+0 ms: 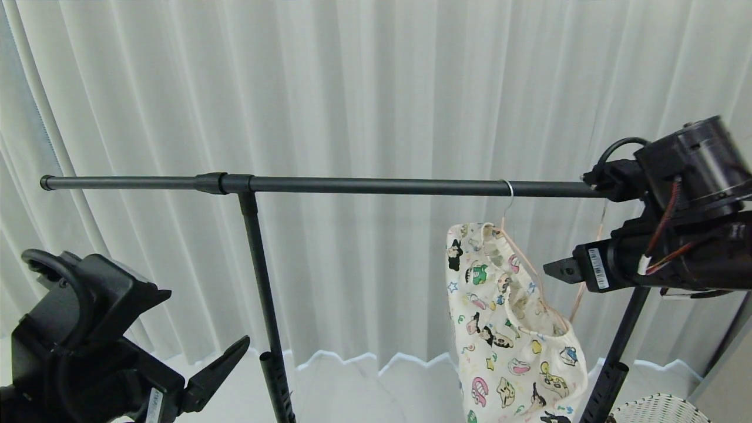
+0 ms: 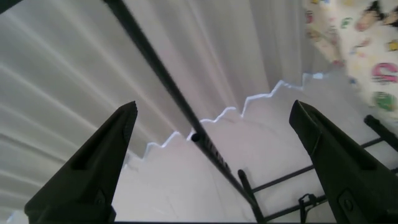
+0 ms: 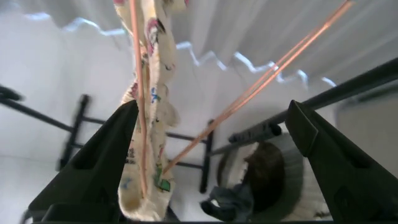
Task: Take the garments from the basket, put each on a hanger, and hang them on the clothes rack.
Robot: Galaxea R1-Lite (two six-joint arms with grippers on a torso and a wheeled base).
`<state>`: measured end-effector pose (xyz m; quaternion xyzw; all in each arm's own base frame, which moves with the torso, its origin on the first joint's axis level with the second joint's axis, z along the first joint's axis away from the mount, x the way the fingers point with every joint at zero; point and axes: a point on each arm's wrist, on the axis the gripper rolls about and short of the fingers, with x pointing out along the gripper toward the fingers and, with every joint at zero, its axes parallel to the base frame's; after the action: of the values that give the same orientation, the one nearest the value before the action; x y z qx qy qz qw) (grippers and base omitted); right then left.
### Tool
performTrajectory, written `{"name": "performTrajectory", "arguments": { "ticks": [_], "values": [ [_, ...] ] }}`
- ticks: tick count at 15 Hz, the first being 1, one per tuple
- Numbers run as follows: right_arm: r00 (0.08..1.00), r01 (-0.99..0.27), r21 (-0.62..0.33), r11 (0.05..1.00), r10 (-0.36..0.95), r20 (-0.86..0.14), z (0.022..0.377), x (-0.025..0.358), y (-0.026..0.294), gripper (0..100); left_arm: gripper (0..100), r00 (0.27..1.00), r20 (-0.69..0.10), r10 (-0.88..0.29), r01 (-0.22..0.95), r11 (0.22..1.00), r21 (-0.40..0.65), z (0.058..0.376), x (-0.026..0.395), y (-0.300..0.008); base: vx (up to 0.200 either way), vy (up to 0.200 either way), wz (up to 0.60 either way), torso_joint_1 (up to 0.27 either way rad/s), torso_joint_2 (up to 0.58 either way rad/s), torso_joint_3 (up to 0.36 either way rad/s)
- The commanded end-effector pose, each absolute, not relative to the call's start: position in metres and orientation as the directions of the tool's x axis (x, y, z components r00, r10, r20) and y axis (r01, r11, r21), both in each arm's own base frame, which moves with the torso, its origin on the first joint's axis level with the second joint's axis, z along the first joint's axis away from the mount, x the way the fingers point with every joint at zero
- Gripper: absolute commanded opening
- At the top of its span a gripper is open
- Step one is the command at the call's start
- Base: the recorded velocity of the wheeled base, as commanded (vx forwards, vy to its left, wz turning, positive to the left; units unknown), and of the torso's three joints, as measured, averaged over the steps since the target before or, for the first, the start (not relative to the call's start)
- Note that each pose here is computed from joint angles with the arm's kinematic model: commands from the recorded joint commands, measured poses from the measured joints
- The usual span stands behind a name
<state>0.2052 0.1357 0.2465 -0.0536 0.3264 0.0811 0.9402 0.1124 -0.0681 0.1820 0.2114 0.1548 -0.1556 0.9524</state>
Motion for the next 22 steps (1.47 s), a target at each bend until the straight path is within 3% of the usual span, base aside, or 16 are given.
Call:
{"name": "performTrajectory", "arguments": {
  "ticks": [1, 3, 5, 7, 10, 14, 22],
  "values": [
    [0.815, -0.21, 0.014, 0.978, 0.183, -0.55, 0.272, 0.18, 0.118, 100, 100, 0.913, -0.359, -0.194, 0.325, 0.876, 0.355, 0.181, 0.113, -0.062, 0.0, 0.0, 0.0, 0.0, 0.0, 0.0],
    [0.826, -0.193, 0.011, 0.981, 0.168, -0.538, 0.272, 0.166, 0.103, 100, 100, 0.929, -0.351, -0.119, 0.252, 0.898, 0.361, 0.179, 0.111, -0.051, 0.0, 0.0, 0.0, 0.0, 0.0, 0.0],
    [0.797, -0.17, -0.128, 0.977, 0.06, -0.6, 0.254, 0.142, 0.072, 100, 100, 0.929, -0.366, 0.048, 0.108, 0.914, 0.392, 0.164, 0.104, -0.033, 0.0, 0.0, 0.0, 0.0, 0.0, 0.0],
    [0.799, -0.125, -0.24, 0.963, -0.045, -0.6, 0.239, 0.12, 0.043, 100, 100, 0.913, -0.376, 0.161, 0.004, 0.916, 0.402, 0.15, 0.093, -0.018, 0.0, 0.0, 0.0, 0.0, 0.0, 0.0],
    [0.757, 0.027, -0.284, 0.959, -0.205, -0.621, 0.209, 0.093, 0.012, 100, 100, 0.859, -0.423, 0.289, -0.1, 0.904, 0.415, 0.114, 0.065, 0.0, 0.0, 0.0, 0.0, 0.0, 0.0, 0.0],
    [0.688, 0.082, -0.316, 0.945, -0.283, -0.669, 0.162, 0.055, -0.002, 100, 100, 0.831, -0.464, 0.308, -0.096, 0.9, 0.425, 0.081, 0.025, 0.006, -0.2, 0.0, 0.0, 0.007, 0.0, 0.001],
    [0.647, 0.045, -0.346, 0.937, -0.291, -0.705, 0.105, 0.037, -0.004, 100, 100, 0.813, -0.478, 0.333, -0.133, 0.905, 0.404, 0.081, 0.027, 0.007, -0.2, 0.0, 0.0, -0.001, 0.0, 0.005]
  ]
}}
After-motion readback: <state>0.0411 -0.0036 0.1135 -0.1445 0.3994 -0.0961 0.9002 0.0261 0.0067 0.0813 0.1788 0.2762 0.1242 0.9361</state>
